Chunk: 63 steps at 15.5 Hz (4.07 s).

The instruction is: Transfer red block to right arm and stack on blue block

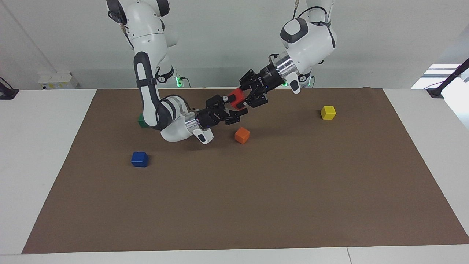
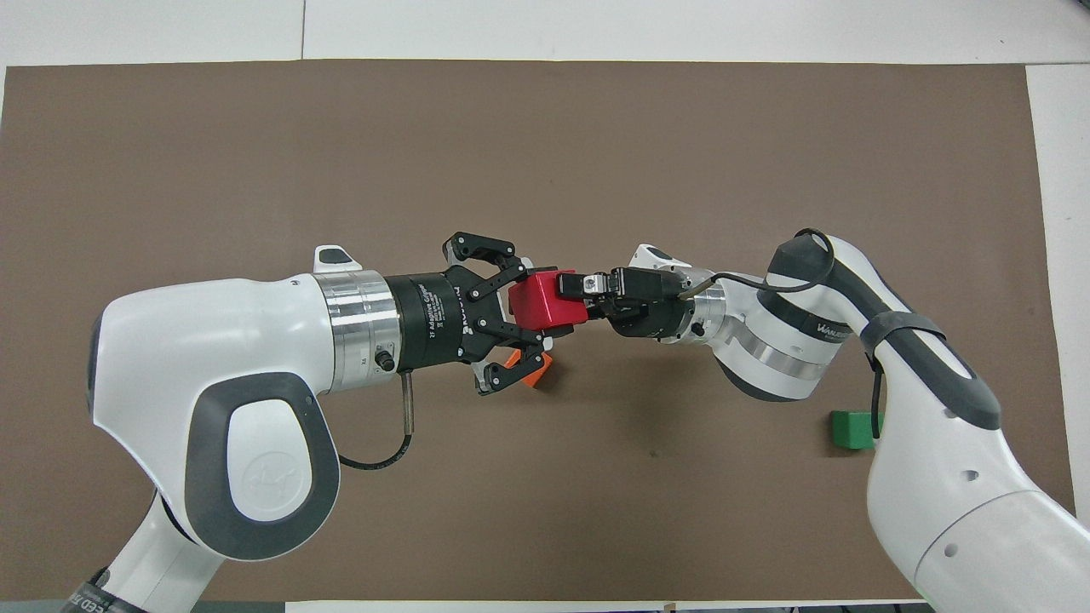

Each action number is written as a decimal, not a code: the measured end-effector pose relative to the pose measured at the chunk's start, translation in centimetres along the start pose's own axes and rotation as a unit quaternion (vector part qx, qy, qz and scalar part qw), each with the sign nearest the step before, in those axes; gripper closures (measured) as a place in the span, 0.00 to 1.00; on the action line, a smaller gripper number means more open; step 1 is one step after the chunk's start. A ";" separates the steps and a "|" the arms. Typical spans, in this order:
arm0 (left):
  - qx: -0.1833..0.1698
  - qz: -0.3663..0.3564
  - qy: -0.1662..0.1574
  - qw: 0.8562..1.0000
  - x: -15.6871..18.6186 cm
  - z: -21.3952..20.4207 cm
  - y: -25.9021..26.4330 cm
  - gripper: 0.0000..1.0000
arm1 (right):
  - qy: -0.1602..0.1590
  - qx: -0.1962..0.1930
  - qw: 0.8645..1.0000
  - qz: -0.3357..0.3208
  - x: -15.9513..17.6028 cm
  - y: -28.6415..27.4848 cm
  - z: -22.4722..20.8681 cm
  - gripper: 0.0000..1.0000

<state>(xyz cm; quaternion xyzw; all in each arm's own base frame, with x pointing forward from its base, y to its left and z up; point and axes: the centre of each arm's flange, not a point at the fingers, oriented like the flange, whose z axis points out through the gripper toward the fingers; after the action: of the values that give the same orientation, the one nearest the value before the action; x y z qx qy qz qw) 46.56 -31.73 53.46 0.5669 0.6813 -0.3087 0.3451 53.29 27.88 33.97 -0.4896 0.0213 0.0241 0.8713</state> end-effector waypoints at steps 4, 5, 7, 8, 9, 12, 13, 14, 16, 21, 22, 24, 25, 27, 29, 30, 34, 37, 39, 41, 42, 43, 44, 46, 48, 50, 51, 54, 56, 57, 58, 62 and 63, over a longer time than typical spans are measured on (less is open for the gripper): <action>-0.004 0.000 0.000 1.000 0.5 -0.1 0.3 0.45 | 0.003 0.002 1.000 -0.008 0.5 -0.7 0.0 0.42; -0.004 0.000 -0.001 1.000 0.5 -0.1 0.3 0.45 | 0.003 0.002 1.000 -0.008 0.5 -0.7 0.0 0.42; -0.004 0.001 -0.001 1.000 0.5 -0.1 0.3 0.45 | 0.003 0.002 1.000 -0.008 0.5 -0.7 0.0 0.42; -0.004 0.001 -0.001 1.000 0.5 -0.1 0.3 0.45 | 0.003 0.002 1.000 -0.008 0.5 -0.7 0.0 0.42; -0.004 0.001 -0.001 1.000 0.5 -0.1 0.3 0.45 | 0.003 0.002 1.000 -0.008 0.5 -0.7 0.0 0.42; -0.004 0.001 -0.001 1.000 0.6 -0.2 0.3 0.45 | 0.003 0.002 1.000 -0.008 0.5 -0.7 0.0 0.42; -0.004 0.001 -0.001 1.000 0.6 -0.2 0.3 0.42 | 0.005 0.000 1.000 -0.008 0.5 -0.6 0.0 0.42; -0.005 0.001 -0.001 1.000 0.5 -0.2 0.3 0.33 | 0.009 -0.006 1.000 -0.007 0.6 -0.4 0.0 0.42; -0.005 0.000 -0.002 1.000 0.5 -0.3 0.4 0.11 | 0.013 -0.011 1.000 -0.006 0.6 -0.2 -0.1 0.42; -0.015 0.011 -0.002 1.000 1.2 -1.3 1.4 0.00 | 0.017 -0.016 1.000 -0.006 0.7 -0.2 -0.1 0.42; -0.016 0.018 -0.002 1.000 1.7 -1.8 2.0 0.00 | 0.021 -0.021 1.000 -0.007 0.8 -0.4 -0.2 0.42; -0.016 0.026 -0.006 1.000 3.1 -3.3 3.5 0.00 | 0.029 -0.031 0.999 -0.009 1.0 -0.8 -0.2 0.42; -0.015 0.028 -0.008 0.999 4.1 -4.1 4.4 0.00 | 0.036 -0.039 0.999 -0.007 1.2 -1.2 -0.2 0.42; -0.007 0.045 -0.011 0.999 6.4 -6.0 6.3 0.00 | 0.054 -0.079 0.995 0.001 1.6 -2.3 -0.1 0.42; 0.005 0.086 -0.017 0.996 8.9 -8.1 7.9 0.00 | 0.071 -0.118 0.990 0.005 1.7 -3.9 0.3 0.42; 0.011 0.113 -0.021 0.993 10.2 -9.2 8.6 0.00 | 0.078 -0.132 0.988 0.007 1.7 -4.9 0.6 0.42; 0.050 0.253 0.037 0.965 15.9 -14.0 10.5 0.00 | 0.099 -0.217 0.971 0.024 1.3 -9.4 1.6 0.42; 0.099 0.362 0.111 0.920 17.9 -15.0 10.5 0.00 | 0.109 -0.296 0.948 0.029 0.8 -14.7 1.7 0.42; 0.138 0.419 0.163 0.882 18.6 -15.3 10.5 0.00 | 0.113 -0.358 0.926 0.025 0.5 -18.2 -0.1 0.42; 0.167 0.457 0.215 0.846 18.6 -16.0 11.0 0.00 | 0.122 -0.431 0.894 0.015 0.6 -21.6 -2.8 0.42; 0.179 0.471 0.245 0.829 18.6 -16.7 11.4 0.00 | 0.128 -0.470 0.874 0.009 0.8 -23.3 -4.1 0.42; 0.188 0.480 0.271 0.813 18.3 -17.5 11.7 0.00 | 0.131 -0.510 0.850 0.002 0.9 -24.7 -5.0 0.42; 0.195 0.487 0.294 0.799 18.0 -18.6 12.1 0.00 | 0.132 -0.554 0.822 -0.005 1.1 -25.8 -5.8 0.42; 0.207 0.496 0.320 0.780 17.6 -21.0 12.7 0.00 | 0.123 -0.637 0.761 -0.023 1.2 -27.1 -7.1 0.42; 0.226 0.510 0.331 0.761 17.3 -22.4 12.9 0.00 | 0.111 -0.704 0.701 -0.036 1.3 -27.6 -8.7 0.42; 0.252 0.525 0.344 0.736 17.1 -22.7 12.8 0.00 | 0.100 -0.752 0.651 -0.043 1.5 -27.9 -10.7 0.42; 0.271 0.536 0.349 0.719 17.1 -22.7 12.6 0.00 | 0.094 -0.769 0.630 -0.044 1.6 -27.9 -11.5 0.42; 0.315 0.565 0.343 0.681 16.6 -22.5 12.2 0.00 | 0.076 -0.808 0.583 -0.040 1.7 -27.5 -13.6 0.42; 0.328 0.575 0.334 0.671 15.4 -23.2 12.0 0.00 | 0.060 -0.828 0.557 -0.033 2.0 -26.5 -14.7 0.42; 0.333 0.578 0.331 0.668 14.6 -23.7 12.0 0.00 | 0.053 -0.835 0.547 -0.029 2.3 -25.9 -15.4 0.42; 0.339 0.581 0.327 0.664 13.7 -24.3 12.1 0.00 | 0.047 -0.842 0.537 -0.027 2.6 -25.2 -16.0 0.42; 0.366 0.605 0.307 0.637 10.9 -25.1 12.5 0.00 | 0.028 -0.873 0.484 -0.047 4.5 -22.8 -18.4 0.42; 0.370 0.611 0.304 0.631 10.7 -25.0 12.7 0.00 | 0.026 -0.879 0.473 -0.057 4.9 -22.3 -18.9 0.42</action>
<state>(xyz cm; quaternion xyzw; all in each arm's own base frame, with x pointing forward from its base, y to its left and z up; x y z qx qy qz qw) 54.75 -3.35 58.64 0.9951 0.0743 -0.0637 -0.0103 59.31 0.26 42.86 -0.9992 -0.0168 -0.0325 -0.0172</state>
